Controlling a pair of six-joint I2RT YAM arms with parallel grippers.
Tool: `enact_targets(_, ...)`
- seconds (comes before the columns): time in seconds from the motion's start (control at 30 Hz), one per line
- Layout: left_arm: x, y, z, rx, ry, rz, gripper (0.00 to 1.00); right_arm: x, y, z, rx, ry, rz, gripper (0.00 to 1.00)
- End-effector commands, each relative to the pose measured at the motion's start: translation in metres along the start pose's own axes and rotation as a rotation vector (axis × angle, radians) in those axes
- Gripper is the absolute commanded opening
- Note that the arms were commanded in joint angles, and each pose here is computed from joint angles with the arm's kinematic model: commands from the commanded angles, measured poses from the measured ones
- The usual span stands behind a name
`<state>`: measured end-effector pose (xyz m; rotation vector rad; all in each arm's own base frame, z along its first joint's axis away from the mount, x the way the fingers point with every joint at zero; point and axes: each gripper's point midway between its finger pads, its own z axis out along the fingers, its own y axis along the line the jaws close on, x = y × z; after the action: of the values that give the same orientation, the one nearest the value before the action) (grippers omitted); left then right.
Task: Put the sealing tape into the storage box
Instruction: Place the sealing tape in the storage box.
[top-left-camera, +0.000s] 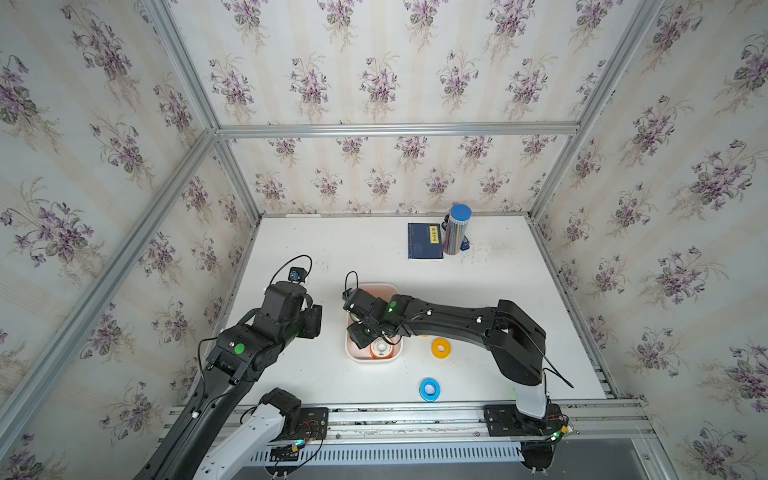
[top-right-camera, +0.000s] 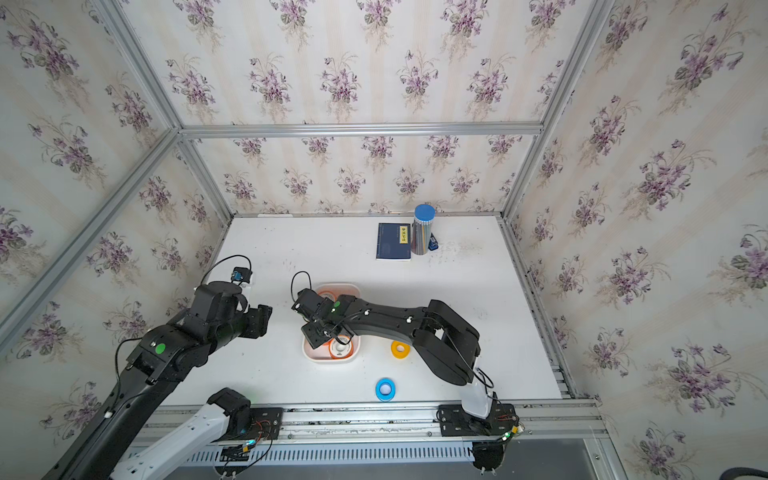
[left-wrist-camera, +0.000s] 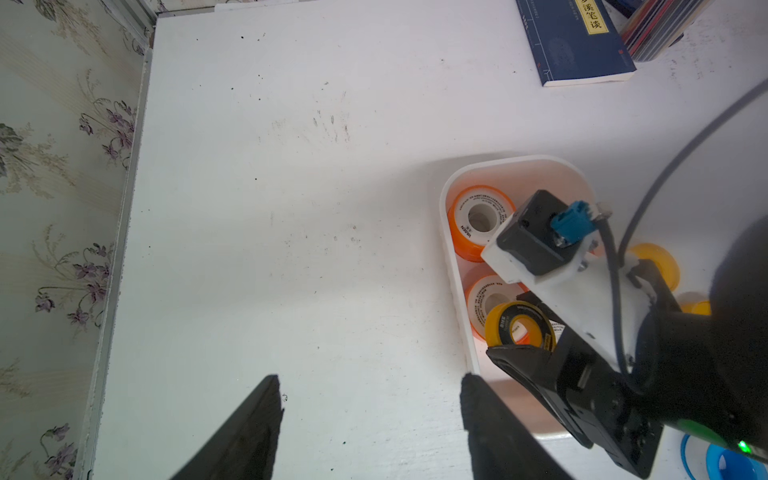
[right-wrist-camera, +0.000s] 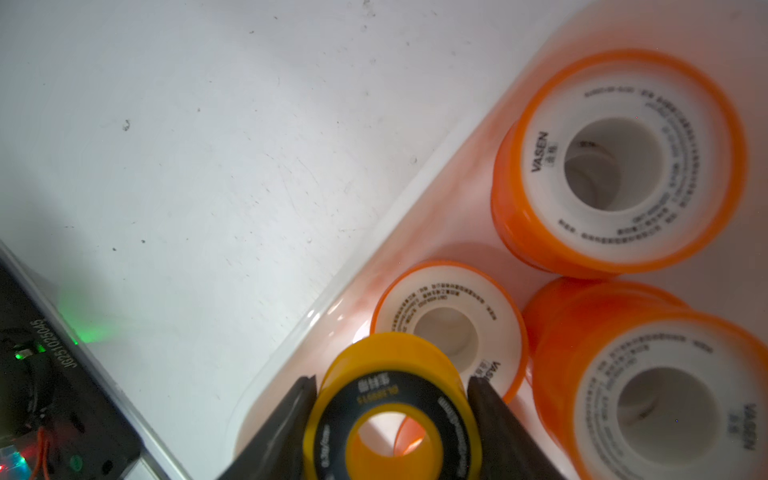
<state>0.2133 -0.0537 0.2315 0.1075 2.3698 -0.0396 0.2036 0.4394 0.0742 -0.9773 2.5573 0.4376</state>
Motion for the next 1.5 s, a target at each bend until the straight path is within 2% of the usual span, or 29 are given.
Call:
enact_targets(0.0, -0.003, -0.003, 0.000, 0.014, -0.008, -0.008, 0.68, 0.002, -0.013, 0.004, 0.071, 0.010, -0.014, 0.48)
enact_targets(0.7, 0.001, -0.010, 0.006, 0.044, 0.021, 0.002, 0.74, -0.001, -0.020, 0.018, 0.130, 0.018, -0.033, 0.56)
enact_targets(1.1, 0.001, -0.011, 0.007, 0.050, 0.023, 0.007, 0.77, -0.005, -0.023, 0.018, 0.157, 0.020, -0.034, 0.66)
enact_targets(1.47, 0.001, -0.011, 0.007, 0.050, 0.024, 0.007, 0.77, -0.008, -0.022, 0.007, 0.156, -0.002, -0.029, 0.65)
